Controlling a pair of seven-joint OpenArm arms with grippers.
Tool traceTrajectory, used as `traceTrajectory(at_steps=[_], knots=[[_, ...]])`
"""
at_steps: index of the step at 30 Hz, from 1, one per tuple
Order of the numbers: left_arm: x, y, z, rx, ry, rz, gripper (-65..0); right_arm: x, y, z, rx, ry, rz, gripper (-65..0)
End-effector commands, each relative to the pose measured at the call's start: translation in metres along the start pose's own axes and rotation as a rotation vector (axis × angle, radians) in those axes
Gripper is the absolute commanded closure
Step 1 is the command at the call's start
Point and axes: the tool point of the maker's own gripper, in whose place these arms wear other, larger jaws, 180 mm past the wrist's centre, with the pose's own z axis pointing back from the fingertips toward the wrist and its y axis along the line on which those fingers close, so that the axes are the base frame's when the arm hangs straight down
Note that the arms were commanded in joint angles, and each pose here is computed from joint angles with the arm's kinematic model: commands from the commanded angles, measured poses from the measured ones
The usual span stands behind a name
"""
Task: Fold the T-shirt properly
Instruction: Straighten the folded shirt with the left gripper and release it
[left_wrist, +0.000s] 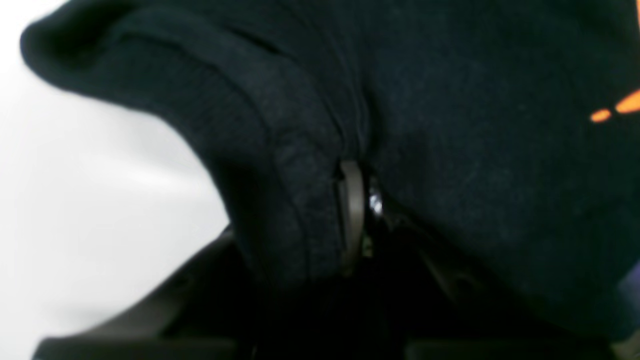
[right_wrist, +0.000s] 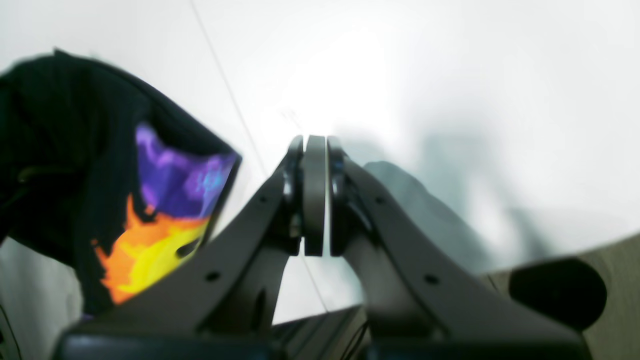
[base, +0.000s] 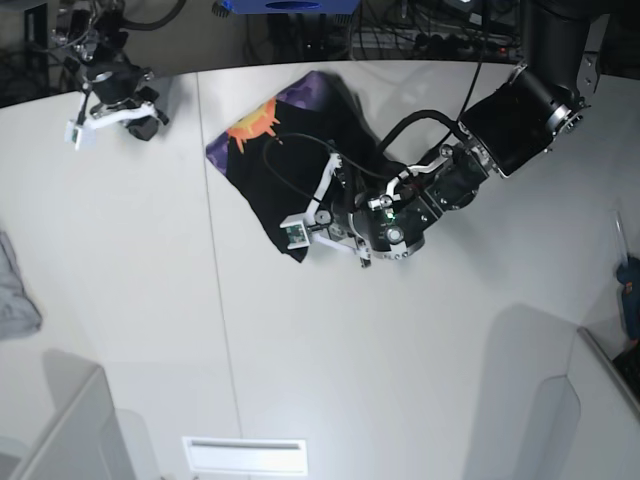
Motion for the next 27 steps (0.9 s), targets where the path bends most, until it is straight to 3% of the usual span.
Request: traceTrajectory(at_steps=[1, 7, 9, 16, 22, 27], knots=[[0.009, 0.009, 0.009, 0.043, -0.015, -0.065, 0.0, 0.005, 0.0, 0.004, 0.004, -0.023, 0.003, 0.0], [0.01, 0.01, 0.02, 0.153, 0.051, -0.398, 0.0, -0.006, -0.001, 0.006, -0.007, -0.01, -0.025, 0.0], [0.013, 0.01, 0.02, 0.196, 0.045, -0.465, 0.0, -0.009, -0.002, 0.004, -0.028, -0.008, 0.001, 0.0], [0.013, 0.001, 0.01, 0.241, 0.03, -0.51, 0.0, -0.023, -0.002, -0.003, -0.135, -0.016, 0.057, 0.0], [0.033, -0.009, 0.009, 0.218, -0.068, -0.531, 0.0, -0.019, 0.006, -0.007, -0.126, -0.032, 0.045, 0.0], [0.041, -0.003, 0.005, 0.22, -0.072, -0.527, 0.0, -0.014, 0.007, -0.009, -0.122, -0.043, 0.044, 0.0]])
